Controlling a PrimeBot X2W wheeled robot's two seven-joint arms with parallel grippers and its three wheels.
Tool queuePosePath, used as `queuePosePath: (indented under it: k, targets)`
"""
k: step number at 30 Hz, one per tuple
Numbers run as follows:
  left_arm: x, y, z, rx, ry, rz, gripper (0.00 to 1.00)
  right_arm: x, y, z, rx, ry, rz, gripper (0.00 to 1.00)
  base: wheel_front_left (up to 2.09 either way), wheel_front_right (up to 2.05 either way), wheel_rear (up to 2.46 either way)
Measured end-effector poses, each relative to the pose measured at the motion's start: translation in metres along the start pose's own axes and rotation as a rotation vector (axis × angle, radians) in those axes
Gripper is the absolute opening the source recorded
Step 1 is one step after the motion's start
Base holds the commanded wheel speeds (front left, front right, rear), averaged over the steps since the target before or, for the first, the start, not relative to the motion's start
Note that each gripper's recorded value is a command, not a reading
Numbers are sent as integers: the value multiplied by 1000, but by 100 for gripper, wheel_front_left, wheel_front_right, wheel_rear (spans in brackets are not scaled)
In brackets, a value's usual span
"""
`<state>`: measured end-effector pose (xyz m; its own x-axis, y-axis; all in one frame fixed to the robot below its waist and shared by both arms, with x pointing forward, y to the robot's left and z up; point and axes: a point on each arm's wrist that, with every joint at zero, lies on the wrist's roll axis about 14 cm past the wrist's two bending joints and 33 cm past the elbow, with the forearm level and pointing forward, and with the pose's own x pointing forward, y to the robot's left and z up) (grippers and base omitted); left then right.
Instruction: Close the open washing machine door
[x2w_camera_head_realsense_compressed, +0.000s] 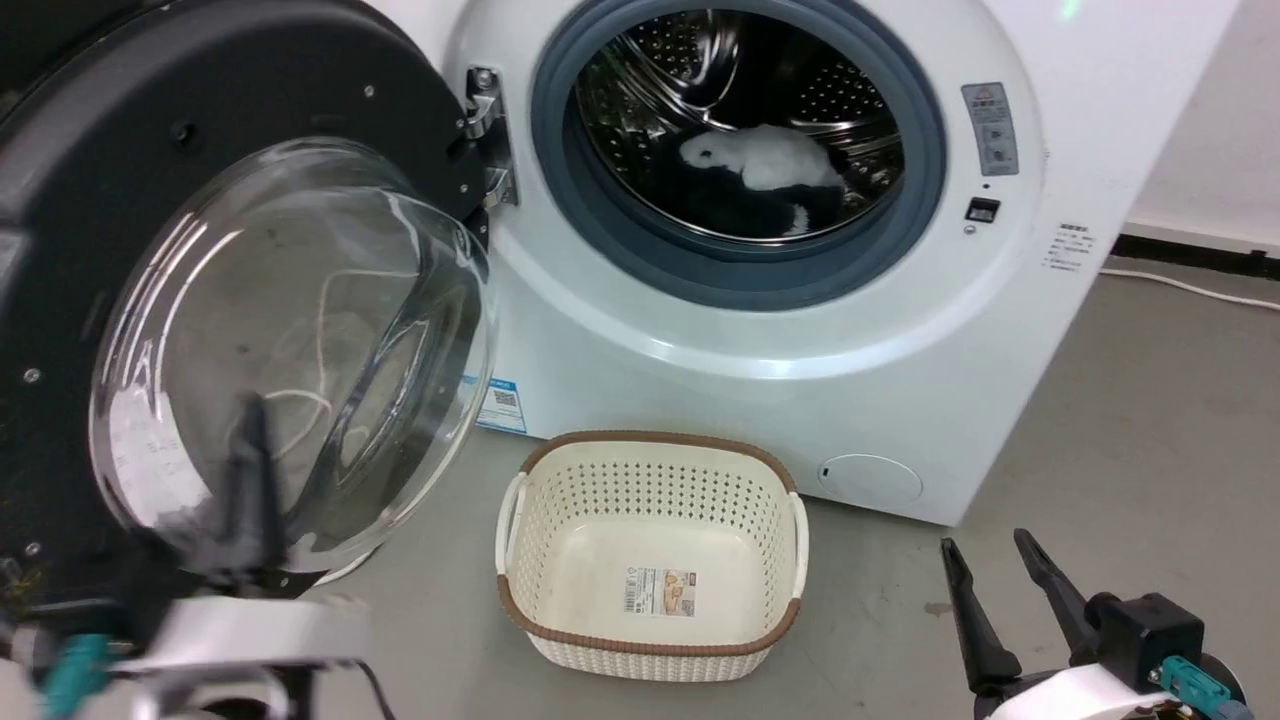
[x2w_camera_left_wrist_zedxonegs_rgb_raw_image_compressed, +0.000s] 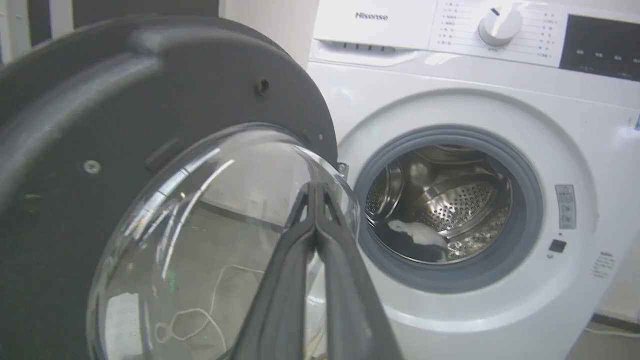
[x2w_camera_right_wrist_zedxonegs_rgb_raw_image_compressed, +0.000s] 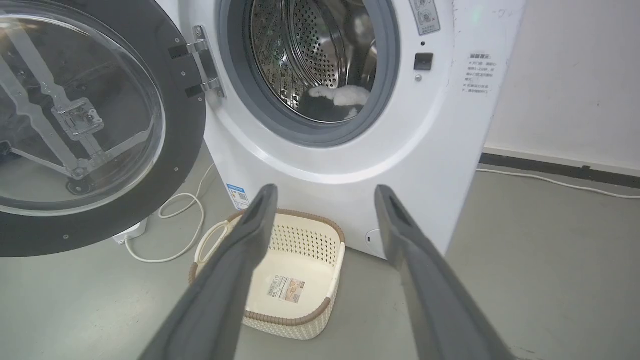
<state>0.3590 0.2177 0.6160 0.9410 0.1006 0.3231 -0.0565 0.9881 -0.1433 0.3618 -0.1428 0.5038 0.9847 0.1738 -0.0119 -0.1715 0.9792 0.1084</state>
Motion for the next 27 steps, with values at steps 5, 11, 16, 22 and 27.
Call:
queuePosePath:
  k: [5,11,16,22,27]
  targets:
    - [4,38,54,-4,-174,117,0,4,6,-3,18,2,19,100,0,0,0]
    - [-15,95,85,9,-271,288,0,10,17,-8,38,9,54,100,0,0,0]
    - [-40,143,74,29,-232,435,0,15,27,-11,56,17,84,100,0,0,0]
    - [-65,182,45,72,-121,540,0,21,36,-17,68,27,112,100,0,0,0]
    - [-72,218,24,147,13,578,0,26,38,-25,81,45,118,100,0,0,0]
